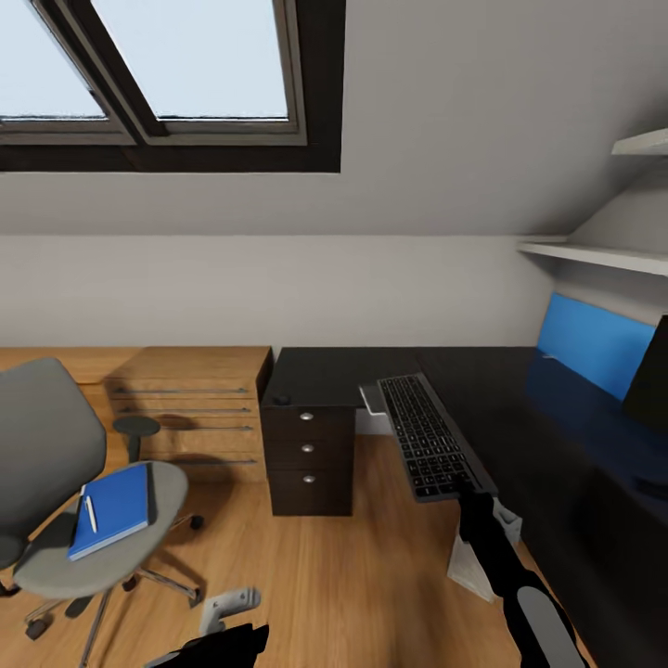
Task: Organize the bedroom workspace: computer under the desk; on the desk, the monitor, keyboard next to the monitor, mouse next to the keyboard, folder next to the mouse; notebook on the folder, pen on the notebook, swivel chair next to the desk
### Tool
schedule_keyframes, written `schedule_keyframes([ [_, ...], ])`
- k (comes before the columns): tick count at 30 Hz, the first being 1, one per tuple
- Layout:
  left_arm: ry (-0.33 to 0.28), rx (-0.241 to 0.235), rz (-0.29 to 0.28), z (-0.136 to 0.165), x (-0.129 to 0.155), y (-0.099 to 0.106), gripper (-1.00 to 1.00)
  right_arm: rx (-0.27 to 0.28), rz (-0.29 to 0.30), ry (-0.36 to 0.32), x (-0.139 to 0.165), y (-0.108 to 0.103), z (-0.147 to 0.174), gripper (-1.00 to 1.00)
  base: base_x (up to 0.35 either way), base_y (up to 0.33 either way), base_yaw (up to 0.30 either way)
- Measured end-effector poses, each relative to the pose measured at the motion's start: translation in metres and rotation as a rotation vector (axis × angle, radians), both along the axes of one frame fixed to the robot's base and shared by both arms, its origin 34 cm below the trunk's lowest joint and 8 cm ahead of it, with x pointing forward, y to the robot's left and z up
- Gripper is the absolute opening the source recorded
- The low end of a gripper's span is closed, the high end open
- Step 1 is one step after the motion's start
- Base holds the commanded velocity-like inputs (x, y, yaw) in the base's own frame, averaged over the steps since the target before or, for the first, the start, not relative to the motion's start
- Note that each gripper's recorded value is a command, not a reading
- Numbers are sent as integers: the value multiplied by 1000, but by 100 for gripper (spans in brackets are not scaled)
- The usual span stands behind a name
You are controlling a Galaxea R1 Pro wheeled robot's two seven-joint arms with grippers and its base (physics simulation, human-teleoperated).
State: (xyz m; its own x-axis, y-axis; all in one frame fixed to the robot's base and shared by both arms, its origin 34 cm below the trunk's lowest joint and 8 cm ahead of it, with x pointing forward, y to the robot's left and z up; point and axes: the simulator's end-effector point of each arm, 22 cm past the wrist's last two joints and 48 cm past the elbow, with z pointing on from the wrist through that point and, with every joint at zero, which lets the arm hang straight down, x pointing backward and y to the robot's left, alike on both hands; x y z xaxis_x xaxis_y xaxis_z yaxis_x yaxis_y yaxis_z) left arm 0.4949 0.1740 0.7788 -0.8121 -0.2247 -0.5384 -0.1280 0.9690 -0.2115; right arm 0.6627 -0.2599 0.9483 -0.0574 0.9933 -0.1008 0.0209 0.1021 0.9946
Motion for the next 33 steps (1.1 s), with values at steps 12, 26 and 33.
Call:
schedule_keyframes([
  [12, 1, 3, 0, 16, -2, 0, 100, 5, -38, 7, -3, -18, 14, -100, -343, -78, 0],
  [26, 2, 4, -2, 34, -4, -1, 100, 13, -72, 68, -9, -33, 7, -100, -335, -162, 0],
  [33, 2, 7, -6, 42, -6, -2, 100, 7, -83, 78, -11, -42, 11, -100, -284, -241, 0],
])
